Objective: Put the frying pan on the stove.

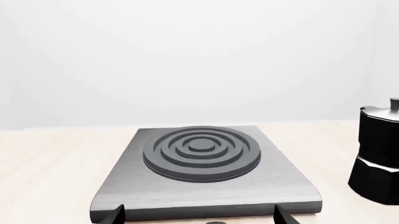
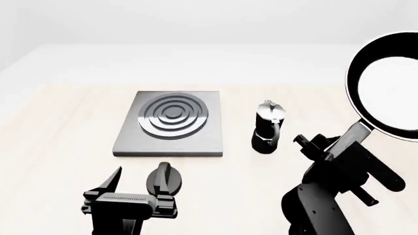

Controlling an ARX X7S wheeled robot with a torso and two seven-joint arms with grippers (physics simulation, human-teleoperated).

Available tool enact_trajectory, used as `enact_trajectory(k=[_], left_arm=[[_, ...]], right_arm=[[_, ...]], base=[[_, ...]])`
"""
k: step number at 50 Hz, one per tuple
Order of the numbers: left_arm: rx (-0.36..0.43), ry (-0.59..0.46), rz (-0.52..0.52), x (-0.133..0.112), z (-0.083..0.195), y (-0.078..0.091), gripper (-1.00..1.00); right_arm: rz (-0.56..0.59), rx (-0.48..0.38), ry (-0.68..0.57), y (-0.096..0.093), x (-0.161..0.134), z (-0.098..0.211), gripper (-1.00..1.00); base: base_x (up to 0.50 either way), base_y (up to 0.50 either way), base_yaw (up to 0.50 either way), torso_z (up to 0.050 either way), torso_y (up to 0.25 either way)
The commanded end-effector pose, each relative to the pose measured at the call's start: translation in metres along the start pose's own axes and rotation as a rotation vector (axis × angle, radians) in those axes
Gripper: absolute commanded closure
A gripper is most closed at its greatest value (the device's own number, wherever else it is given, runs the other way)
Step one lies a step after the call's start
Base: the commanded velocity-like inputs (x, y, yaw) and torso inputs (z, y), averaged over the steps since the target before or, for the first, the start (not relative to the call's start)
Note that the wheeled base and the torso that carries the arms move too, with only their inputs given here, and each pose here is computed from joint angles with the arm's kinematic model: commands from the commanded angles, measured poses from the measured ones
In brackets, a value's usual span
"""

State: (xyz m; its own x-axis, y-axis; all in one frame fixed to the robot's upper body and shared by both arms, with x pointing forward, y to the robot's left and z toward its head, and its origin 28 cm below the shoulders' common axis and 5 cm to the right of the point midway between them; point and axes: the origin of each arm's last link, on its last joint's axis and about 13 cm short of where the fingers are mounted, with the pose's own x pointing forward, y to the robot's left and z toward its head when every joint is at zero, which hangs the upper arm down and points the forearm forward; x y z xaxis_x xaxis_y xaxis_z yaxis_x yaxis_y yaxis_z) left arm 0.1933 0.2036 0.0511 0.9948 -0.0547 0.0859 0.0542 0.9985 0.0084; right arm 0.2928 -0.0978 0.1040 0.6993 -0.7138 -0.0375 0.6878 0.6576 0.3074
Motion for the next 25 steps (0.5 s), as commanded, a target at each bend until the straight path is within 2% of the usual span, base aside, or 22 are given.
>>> enact_trajectory(k=[1,13,20,24,25], left_arm=[[0.002,-0.001,0.001,0.000,0.000,0.000,-1.00],[-0.001,0.002,0.002,-0.001,-0.001,0.000,-1.00],[-0.003,0.002,0.004,-0.002,-0.002,0.001,-1.00],[-0.004,0.002,0.006,-0.001,-0.002,0.001,-1.00],[-0.004,0.002,0.006,-0.001,-0.002,0.001,-1.00]], right_arm=[[0.126,-0.024,-0.093,0.009,-0.007,0.011,1.00],[0.246,-0.053,-0.127,0.018,-0.024,0.016,1.00],[0.314,-0.070,-0.118,0.024,-0.027,0.012,1.00],[0.393,-0.070,-0.124,0.028,-0.028,0.012,1.00],[0.378,-0.085,-0.119,0.029,-0.028,0.011,1.00]], base=[[0.00,0.00,0.00,0.000,0.000],[0.00,0.00,0.00,0.000,0.002],[0.00,0.00,0.00,0.000,0.002],[0.00,0.00,0.00,0.000,0.003],[0.00,0.00,0.00,0.000,0.000]])
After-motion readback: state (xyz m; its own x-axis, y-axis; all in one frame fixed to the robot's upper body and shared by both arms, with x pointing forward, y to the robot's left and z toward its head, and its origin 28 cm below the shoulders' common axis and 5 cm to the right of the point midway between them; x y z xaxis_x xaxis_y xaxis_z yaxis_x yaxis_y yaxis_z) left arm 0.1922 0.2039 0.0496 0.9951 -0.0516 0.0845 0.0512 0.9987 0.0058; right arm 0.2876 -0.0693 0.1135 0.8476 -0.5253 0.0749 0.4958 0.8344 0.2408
